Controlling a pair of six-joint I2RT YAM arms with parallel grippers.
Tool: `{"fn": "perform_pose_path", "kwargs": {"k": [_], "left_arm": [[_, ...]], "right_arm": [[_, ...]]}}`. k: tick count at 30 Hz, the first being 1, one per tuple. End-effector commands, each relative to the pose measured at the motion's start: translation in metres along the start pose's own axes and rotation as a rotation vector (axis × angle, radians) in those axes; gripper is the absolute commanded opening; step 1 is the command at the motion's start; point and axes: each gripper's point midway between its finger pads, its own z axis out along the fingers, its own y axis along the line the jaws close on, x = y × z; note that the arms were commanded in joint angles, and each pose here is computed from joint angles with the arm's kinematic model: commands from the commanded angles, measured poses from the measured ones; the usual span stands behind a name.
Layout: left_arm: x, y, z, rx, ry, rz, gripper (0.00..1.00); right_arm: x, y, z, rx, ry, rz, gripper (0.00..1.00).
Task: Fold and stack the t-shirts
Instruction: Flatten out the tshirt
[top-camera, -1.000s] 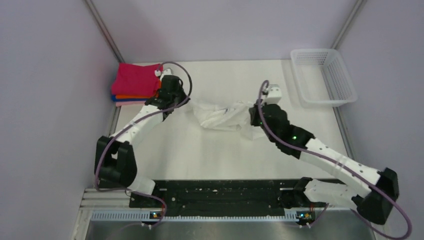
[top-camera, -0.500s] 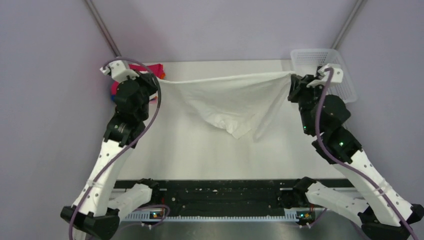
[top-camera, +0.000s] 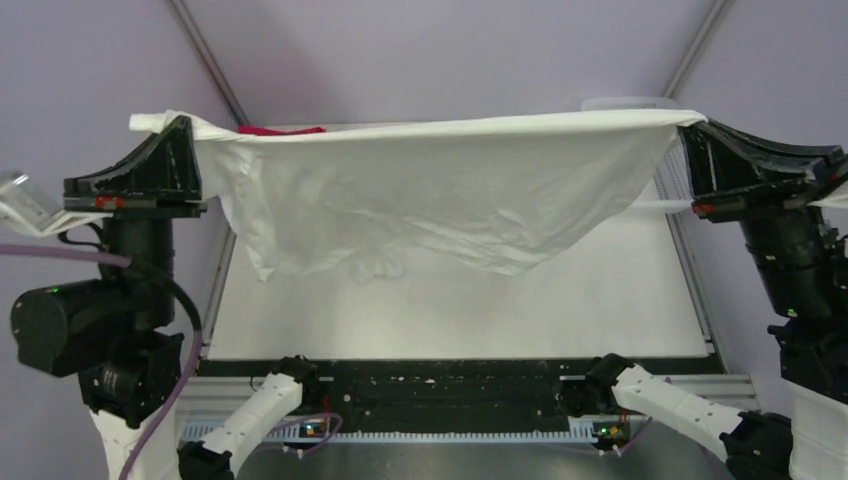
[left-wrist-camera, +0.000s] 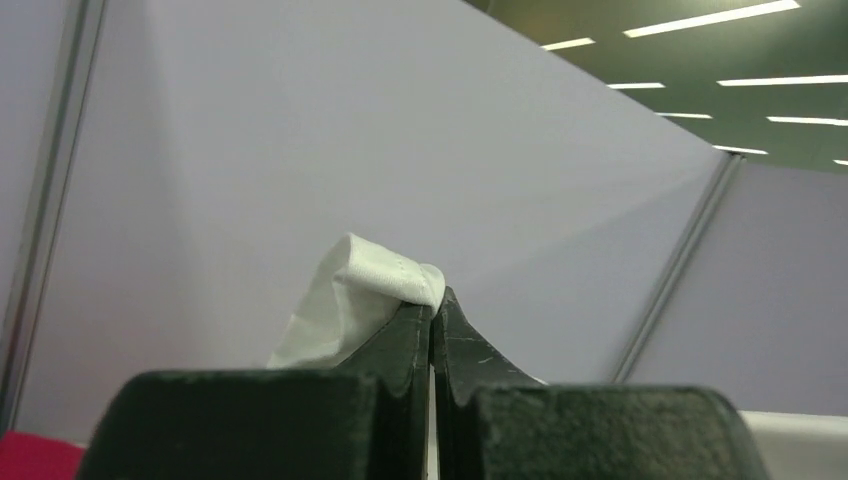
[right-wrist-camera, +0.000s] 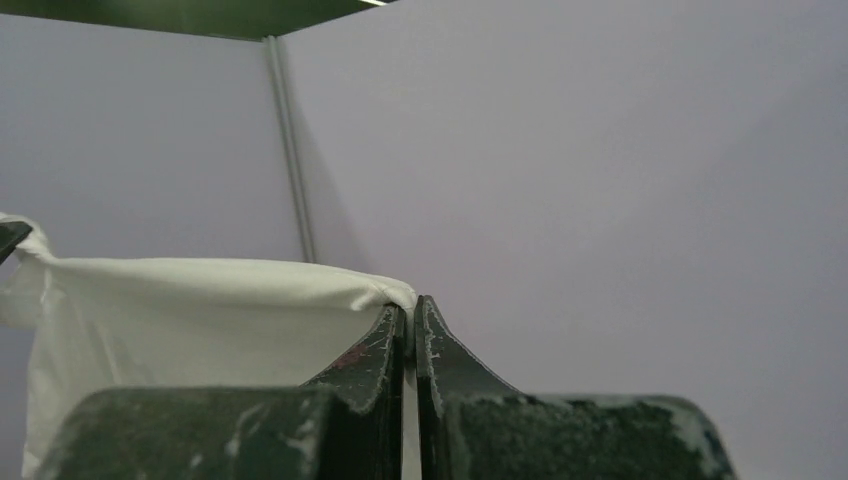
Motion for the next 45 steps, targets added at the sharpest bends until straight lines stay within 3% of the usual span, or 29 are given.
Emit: {"fn": "perform_pose_path", "kwargs": {"k": [1,8,15,19,21,25,28,30,31,33,35,36,37,38,39,45], "left_arm": [[-0.035,-0.027,-0.014,0.132,-0.045,0.049,0.0],[-0.039,-0.039,-0.012,0.189,-0.033,0.1,0.0],[0.038,0.001,0.057,0.007,0.079,0.187,0.0],[0.136,0.065,0.108,-0.241,0.212,0.319,0.0],[0.214,0.103,0.128,-0.333,0.338,0.423,0.0],[0.365,0.16,0.141,-0.352,0.619,0.522,0.01],[0.463,0.189,0.137,-0.336,0.791,0.544,0.09],[0.518,0.208,0.133,-0.343,0.886,0.548,0.19],[0.538,0.215,0.133,-0.353,0.924,0.546,0.31],[0.569,0.224,0.132,-0.364,0.991,0.533,0.49],[0.583,0.229,0.133,-0.377,1.014,0.512,0.75],[0.584,0.227,0.135,-0.369,1.013,0.494,0.87],[0.582,0.224,0.138,-0.358,1.001,0.476,0.95],[0.575,0.219,0.142,-0.351,0.983,0.462,0.98],[0.571,0.215,0.143,-0.342,0.974,0.449,0.98],[0.532,0.194,0.125,-0.362,0.965,0.346,0.99]], "right_arm": [[-0.025,0.027,-0.015,-0.158,-0.023,0.024,0.0],[-0.025,0.025,-0.019,-0.154,-0.023,0.023,0.0],[0.047,-0.048,0.014,0.273,0.125,-0.123,0.0],[0.123,-0.106,0.024,0.633,0.258,-0.337,0.0],[0.167,-0.132,0.018,0.806,0.331,-0.438,0.0],[0.306,-0.175,0.023,0.801,0.554,-0.449,0.0],[0.388,-0.207,0.022,0.8,0.669,-0.413,0.0],[0.437,-0.222,0.028,0.77,0.728,-0.395,0.0],[0.464,-0.23,0.03,0.753,0.773,-0.386,0.02],[0.507,-0.245,0.032,0.764,0.868,-0.355,0.17],[0.534,-0.255,0.029,0.791,0.973,-0.36,0.51],[0.542,-0.258,0.028,0.817,1.0,-0.36,0.6],[0.545,-0.259,0.029,0.827,1.008,-0.356,0.75],[0.545,-0.259,0.03,0.828,1.006,-0.349,0.9],[0.542,-0.257,0.033,0.819,0.995,-0.336,0.98],[0.517,-0.227,0.017,0.763,0.971,-0.191,0.99]]}}
